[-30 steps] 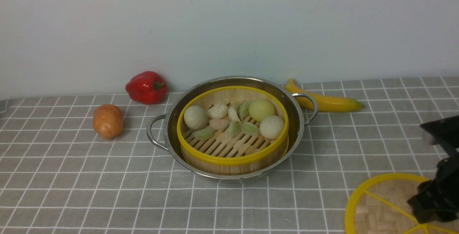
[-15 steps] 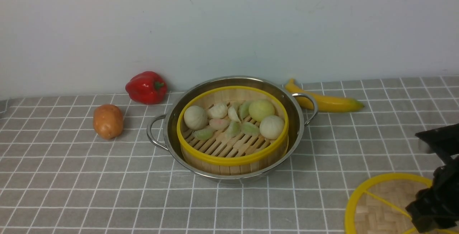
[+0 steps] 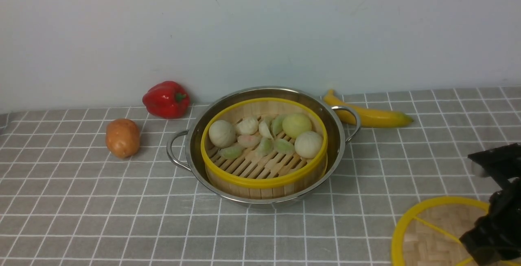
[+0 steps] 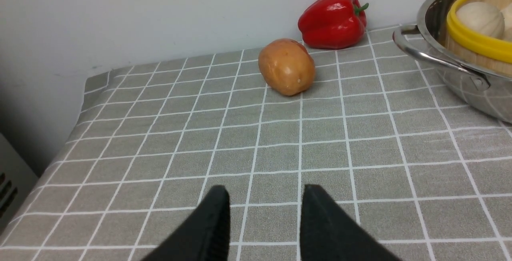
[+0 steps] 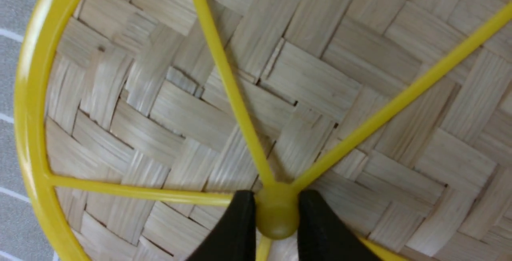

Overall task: Place the steamer in the pot on the grey tablecloth, and put the lid on the steamer.
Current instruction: 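Move the gripper down to the bamboo steamer lid and grasp its center knob, then place the bamboo steamer lid onto the steamer basket in the pot with the right gripper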

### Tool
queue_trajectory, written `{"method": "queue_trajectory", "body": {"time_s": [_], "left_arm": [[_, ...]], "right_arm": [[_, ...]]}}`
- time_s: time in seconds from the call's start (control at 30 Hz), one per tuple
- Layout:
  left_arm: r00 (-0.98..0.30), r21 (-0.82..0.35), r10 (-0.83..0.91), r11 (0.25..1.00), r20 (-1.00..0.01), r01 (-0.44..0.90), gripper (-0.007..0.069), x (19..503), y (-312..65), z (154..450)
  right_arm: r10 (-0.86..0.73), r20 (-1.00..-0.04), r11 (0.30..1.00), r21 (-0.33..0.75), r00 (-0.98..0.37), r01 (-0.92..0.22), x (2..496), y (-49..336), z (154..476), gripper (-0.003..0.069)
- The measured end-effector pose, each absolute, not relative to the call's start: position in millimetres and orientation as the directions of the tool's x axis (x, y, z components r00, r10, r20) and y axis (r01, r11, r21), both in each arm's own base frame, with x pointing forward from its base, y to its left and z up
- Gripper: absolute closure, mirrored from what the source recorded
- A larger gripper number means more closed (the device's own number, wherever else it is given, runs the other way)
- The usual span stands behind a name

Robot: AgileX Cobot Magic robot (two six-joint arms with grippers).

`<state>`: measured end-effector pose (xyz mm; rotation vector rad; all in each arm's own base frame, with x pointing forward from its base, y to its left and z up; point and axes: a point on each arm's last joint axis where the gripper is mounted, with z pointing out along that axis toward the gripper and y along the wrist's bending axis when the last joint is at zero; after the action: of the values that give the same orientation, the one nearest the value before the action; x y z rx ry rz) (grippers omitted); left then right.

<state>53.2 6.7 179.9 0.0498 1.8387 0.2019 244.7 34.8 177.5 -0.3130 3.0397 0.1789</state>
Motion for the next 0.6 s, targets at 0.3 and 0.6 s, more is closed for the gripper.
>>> {"method": "queue_trajectory", "body": {"time_s": [0.3, 0.6], "left_arm": [[-0.275, 0.165, 0.14, 0.984, -0.951, -0.07, 0.0383, 53.2, 6.7, 179.9], [-0.275, 0.165, 0.14, 0.984, -0.951, -0.07, 0.0383, 53.2, 6.7, 179.9]], "right_arm": [[-0.252, -0.292, 0.954, 0.088, -0.923, -0.288, 257.0, 38.1, 260.8, 0.051], [-0.491, -0.544, 0.783, 0.068, -0.681, -0.618, 300.9, 92.2, 348.3, 0.051]]}}
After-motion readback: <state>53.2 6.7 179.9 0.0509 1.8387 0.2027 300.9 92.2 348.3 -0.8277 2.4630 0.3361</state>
